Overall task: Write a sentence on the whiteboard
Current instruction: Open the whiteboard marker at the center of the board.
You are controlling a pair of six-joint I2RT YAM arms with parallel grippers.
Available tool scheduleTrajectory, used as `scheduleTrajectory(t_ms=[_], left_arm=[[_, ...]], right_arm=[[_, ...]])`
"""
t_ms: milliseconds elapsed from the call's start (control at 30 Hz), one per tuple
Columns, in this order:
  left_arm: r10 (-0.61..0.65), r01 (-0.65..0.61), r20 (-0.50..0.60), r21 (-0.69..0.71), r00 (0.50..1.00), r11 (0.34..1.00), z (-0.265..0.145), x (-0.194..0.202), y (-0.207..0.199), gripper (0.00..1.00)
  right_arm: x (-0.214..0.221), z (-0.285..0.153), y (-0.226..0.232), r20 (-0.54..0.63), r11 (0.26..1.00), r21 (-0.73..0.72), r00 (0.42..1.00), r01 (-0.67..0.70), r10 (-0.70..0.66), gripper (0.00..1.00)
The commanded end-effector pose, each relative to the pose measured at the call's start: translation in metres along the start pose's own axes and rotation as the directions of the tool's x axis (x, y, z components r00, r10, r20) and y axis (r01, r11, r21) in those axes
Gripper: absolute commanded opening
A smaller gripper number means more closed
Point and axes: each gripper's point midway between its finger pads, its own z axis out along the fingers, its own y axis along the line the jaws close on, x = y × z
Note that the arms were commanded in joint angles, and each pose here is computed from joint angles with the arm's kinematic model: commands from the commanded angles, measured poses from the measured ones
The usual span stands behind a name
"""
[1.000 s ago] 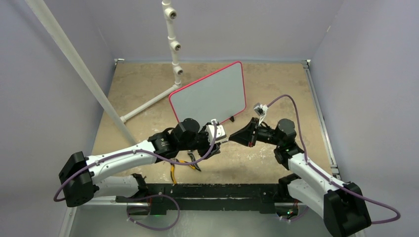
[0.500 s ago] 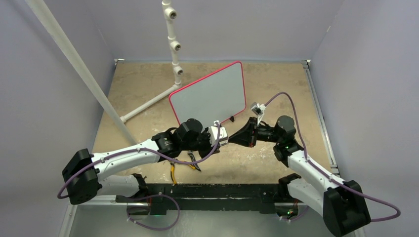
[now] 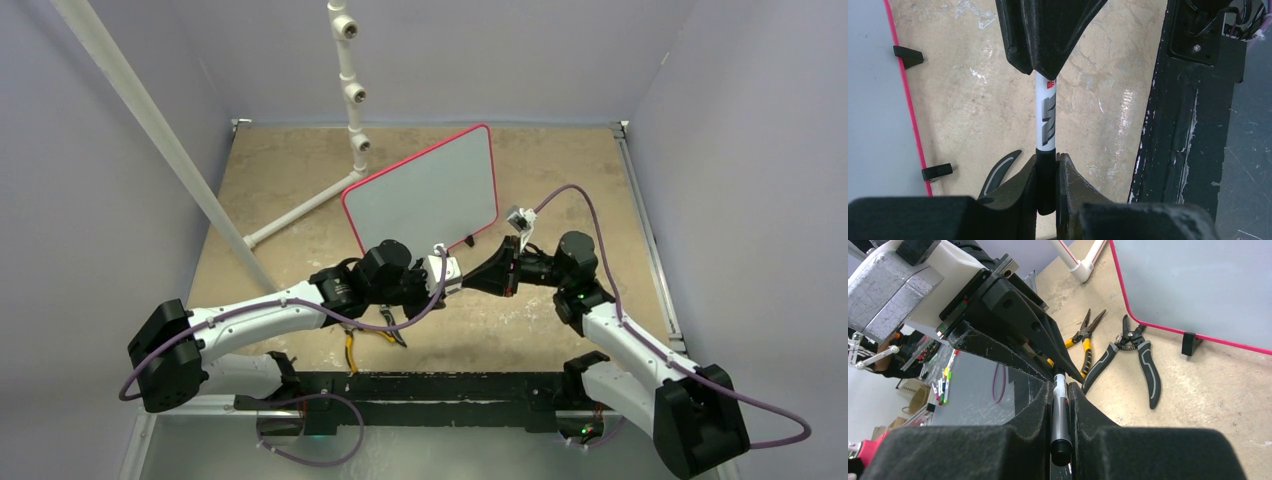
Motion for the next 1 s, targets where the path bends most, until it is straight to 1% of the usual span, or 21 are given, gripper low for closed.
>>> scheduleTrajectory(t_ms=[0,100,367,500,667,867,967], left_arm=[[0.034,-0.034,0.023,-0.032,0.999,0.999,-0.001,-0.007,0.007,0.0],[0.05,-0.05,0.011,-0.055,0.999,0.997,-0.002,-0.003,0.011,0.0],[0.084,-0.085,-0.019,-0.087,0.996,0.993,-0.005,0.005,0.018,0.0],[0.09,-0.091,-0.015,-0.079,0.996,0.993,-0.005,0.005,0.017,0.0],[0.095,-0.096,-0.013,-0.068,0.995,0.993,-0.006,0.005,0.015,0.0],[0.101,-0.101,-0.007,-0.084,0.995,0.991,-0.01,0.004,0.017,0.0],[0.106,-0.106,-0.003,-0.071,0.994,0.992,-0.01,0.004,0.014,0.0]], right_arm=[[-0.017,0.0,0.003,0.044,0.999,0.02,0.998,0.042,-0.043,0.0],[-0.024,-0.001,0.005,0.063,0.997,0.032,0.996,0.064,-0.066,0.0],[-0.045,-0.007,0.004,0.094,0.984,0.135,0.987,0.117,-0.131,0.0],[-0.057,-0.012,0.015,0.11,0.978,0.132,0.978,0.164,-0.179,0.0],[-0.056,-0.013,0.02,0.082,0.978,0.109,0.979,0.179,-0.188,0.0],[-0.075,-0.021,0.027,0.095,0.96,0.165,0.965,0.228,-0.245,0.0],[-0.076,-0.022,0.027,0.094,0.956,0.175,0.962,0.237,-0.256,0.0]])
